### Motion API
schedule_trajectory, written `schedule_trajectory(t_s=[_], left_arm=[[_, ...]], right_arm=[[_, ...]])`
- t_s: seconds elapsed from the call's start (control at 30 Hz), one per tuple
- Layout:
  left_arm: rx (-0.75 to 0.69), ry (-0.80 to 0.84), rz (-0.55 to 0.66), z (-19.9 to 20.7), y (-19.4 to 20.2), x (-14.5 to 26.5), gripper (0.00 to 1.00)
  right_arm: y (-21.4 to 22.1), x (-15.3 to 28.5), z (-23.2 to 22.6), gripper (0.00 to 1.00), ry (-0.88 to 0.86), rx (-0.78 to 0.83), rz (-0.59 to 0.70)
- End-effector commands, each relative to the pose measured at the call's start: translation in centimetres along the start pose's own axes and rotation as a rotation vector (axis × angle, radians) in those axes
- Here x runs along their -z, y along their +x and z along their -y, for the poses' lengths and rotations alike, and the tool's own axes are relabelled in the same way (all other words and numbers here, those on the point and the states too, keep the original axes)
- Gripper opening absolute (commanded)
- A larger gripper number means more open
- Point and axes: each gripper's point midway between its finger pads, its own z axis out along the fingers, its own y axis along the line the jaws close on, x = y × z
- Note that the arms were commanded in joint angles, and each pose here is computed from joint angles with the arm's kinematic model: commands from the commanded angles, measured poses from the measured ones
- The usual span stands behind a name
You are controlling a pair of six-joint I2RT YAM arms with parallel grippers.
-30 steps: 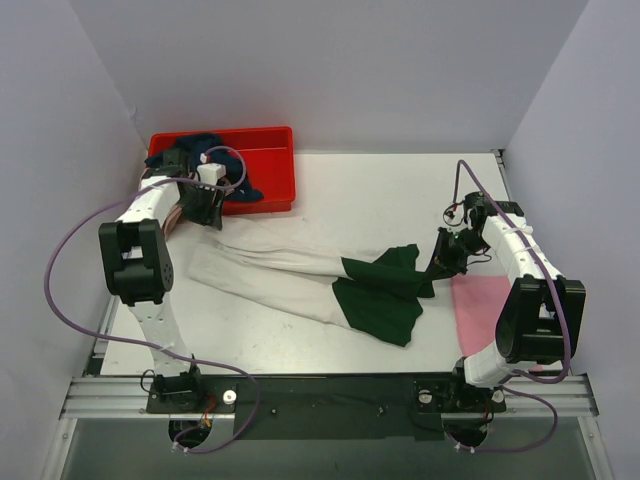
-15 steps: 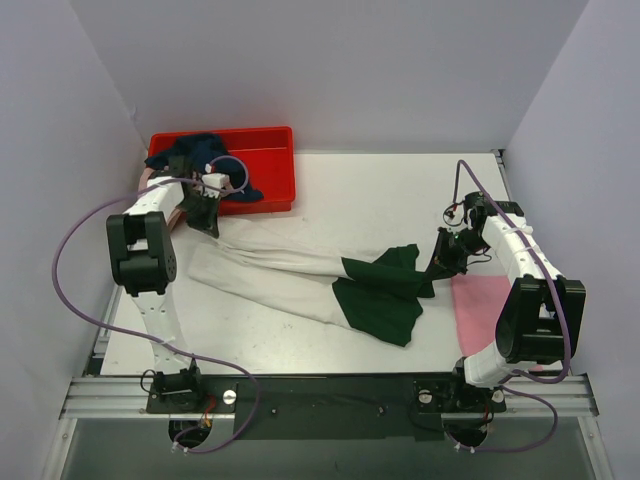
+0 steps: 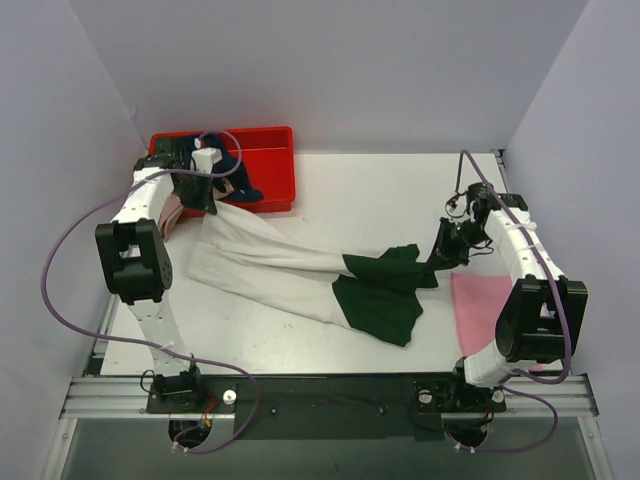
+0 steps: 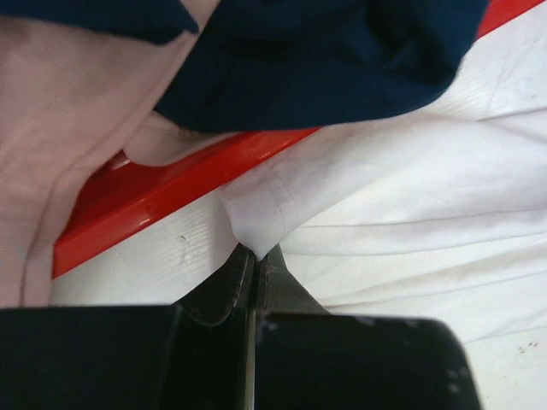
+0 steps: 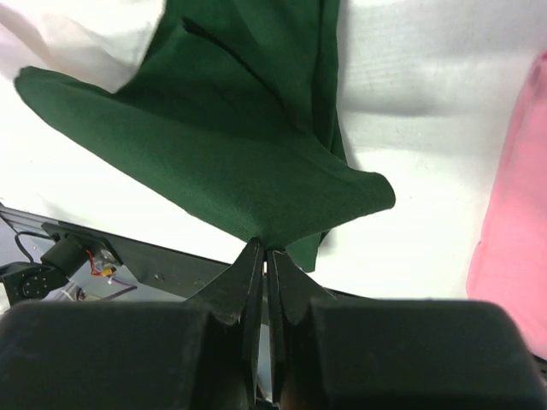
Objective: Fold and stack the t-shirts
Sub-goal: Fold the other side of the tshirt into a rectangle
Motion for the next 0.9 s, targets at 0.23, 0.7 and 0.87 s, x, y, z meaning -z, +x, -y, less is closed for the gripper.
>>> schedule_trajectory(t_s=[0.23,0.7,0.87], left_arm=[[0.051,0.101,0.349,1.3,-9.3,8.2,0.00],[0.089,0.041,0.186,-0.3,-3.7,2.6,0.03],[0.069,0.021,0.160,-0.9,-3.4,2.8,0.00]], right_arm=[[-3.7,4.1,-0.1,0.00,0.030,0.027,0.101],[-1.9,0.5,-1.5,0.00,0.015,0.059,-0.004],[1.7,-0.3,-2.4,0.00,0.018,0.075,-0.088]])
